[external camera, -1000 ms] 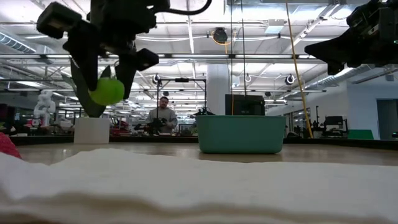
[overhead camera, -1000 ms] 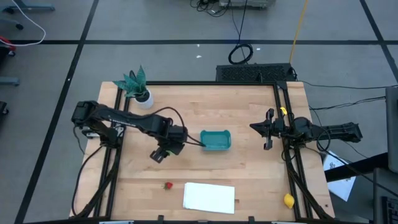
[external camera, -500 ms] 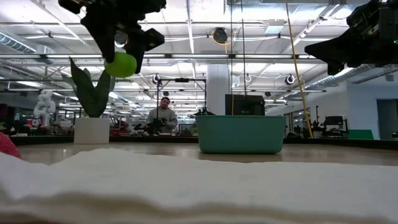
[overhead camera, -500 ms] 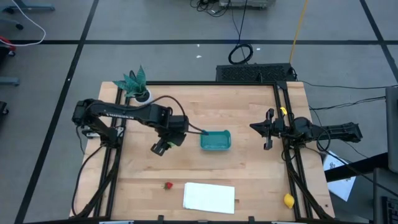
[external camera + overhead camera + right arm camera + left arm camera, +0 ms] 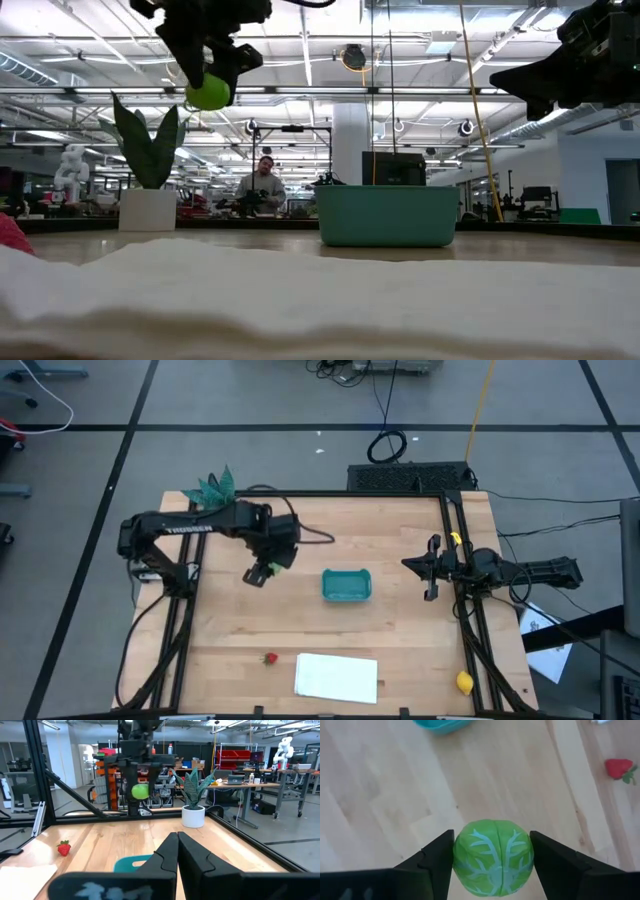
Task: Pick and placing Produce into tupperware
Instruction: Put the cabbage into the bin
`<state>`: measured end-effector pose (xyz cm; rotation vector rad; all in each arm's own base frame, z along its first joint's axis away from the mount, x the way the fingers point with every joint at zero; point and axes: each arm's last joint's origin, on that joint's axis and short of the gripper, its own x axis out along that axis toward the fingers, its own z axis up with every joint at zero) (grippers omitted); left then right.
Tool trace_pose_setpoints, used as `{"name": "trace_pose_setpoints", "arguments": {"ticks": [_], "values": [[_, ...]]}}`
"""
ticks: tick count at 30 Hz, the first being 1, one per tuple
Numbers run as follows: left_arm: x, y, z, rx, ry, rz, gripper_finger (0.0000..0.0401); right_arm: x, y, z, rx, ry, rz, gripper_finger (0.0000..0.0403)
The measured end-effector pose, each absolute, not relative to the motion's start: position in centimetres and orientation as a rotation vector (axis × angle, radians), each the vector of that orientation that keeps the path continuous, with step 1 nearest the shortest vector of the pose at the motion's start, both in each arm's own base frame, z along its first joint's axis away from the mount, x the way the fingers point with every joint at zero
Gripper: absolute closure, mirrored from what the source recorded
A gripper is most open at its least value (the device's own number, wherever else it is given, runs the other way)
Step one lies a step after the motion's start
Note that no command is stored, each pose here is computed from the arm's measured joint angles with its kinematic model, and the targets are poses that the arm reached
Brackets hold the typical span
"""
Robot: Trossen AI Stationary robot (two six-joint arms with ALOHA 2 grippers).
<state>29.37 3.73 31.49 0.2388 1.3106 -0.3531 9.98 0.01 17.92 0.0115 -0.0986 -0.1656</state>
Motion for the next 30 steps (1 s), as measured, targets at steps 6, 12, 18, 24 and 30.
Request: {"name": "trace_pose_setpoints", "arguments": {"ticks": [6, 12, 18, 24, 30], "values": [[29.1, 5.5, 32.0, 0.193, 1.303, -0.304, 0.0167, 10.0, 0.0, 17.9, 0.011, -0.098, -0.166, 0.0403], [28.9, 6.5, 32.0, 0.147, 1.297, -0.287, 0.0166, 10.0, 0.0, 17.9, 0.011, -0.092, -0.166, 0.0403], [29.3, 6.9, 32.1, 0.118, 1.253, -0.239, 0.0165, 10.0, 0.0, 17.8, 0.009, -0.082, -0.165, 0.0403], [30.1, 7.1, 32.4, 0.081, 1.185, -0.155, 0.0165, 10.0, 0.0, 17.8, 0.009, -0.082, -0.166, 0.0403], [30.8, 7.2, 31.6, 0.057, 1.194, -0.158, 0.0165, 10.0, 0.0, 17.8, 0.009, -0.083, -0.166, 0.0403]]}}
